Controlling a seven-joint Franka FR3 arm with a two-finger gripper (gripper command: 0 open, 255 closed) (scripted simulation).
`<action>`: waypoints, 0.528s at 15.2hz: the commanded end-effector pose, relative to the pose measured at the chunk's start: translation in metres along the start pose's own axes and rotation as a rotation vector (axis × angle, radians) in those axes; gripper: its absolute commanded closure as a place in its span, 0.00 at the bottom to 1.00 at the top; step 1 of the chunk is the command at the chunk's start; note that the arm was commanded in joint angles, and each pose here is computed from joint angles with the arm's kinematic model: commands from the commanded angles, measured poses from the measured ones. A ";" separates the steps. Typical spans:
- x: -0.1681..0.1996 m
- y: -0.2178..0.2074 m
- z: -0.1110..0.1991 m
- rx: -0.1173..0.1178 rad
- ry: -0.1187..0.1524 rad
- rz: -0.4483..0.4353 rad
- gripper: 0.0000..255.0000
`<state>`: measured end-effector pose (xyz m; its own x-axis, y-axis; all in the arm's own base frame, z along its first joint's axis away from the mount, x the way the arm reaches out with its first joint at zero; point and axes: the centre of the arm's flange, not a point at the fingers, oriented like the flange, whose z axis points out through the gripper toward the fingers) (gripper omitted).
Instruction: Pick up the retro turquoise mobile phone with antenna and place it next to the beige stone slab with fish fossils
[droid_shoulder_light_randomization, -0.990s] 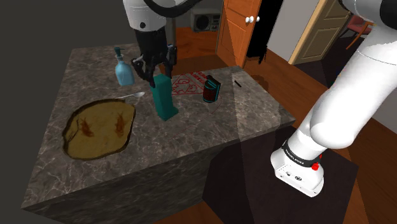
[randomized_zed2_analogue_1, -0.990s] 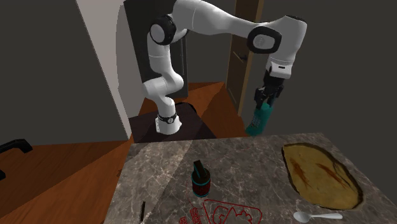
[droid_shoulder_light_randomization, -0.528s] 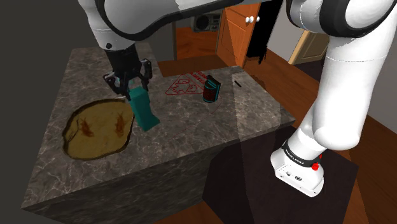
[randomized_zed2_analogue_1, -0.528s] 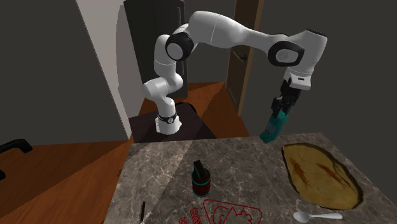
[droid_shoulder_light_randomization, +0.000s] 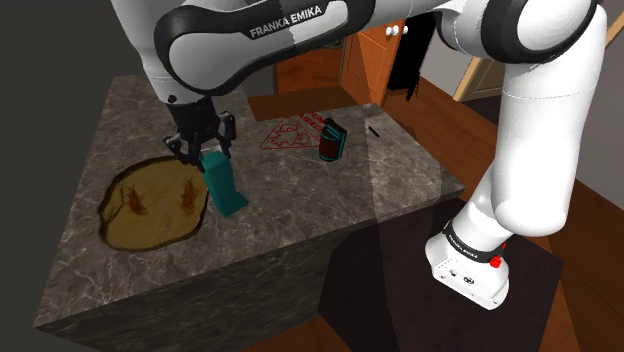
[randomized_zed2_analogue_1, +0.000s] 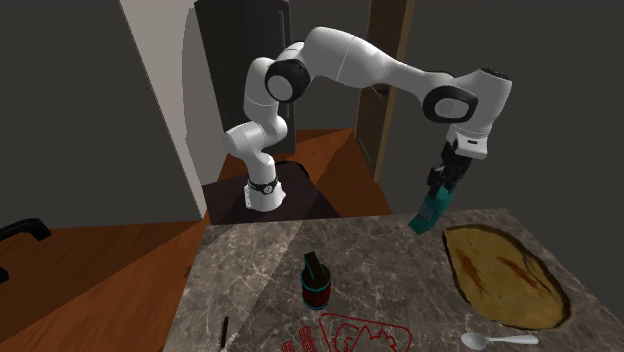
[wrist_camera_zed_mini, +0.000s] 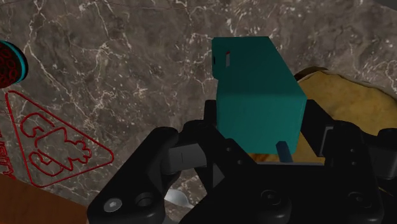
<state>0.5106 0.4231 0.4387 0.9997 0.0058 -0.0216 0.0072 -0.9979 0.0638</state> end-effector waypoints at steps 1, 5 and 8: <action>0.000 0.000 0.011 0.001 0.001 0.000 1.00; 0.000 -0.002 0.032 0.001 0.001 0.000 1.00; 0.001 -0.003 0.047 0.001 0.001 0.000 1.00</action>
<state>0.5103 0.4229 0.3977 0.9998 0.0059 -0.0214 0.0072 -0.9980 0.0635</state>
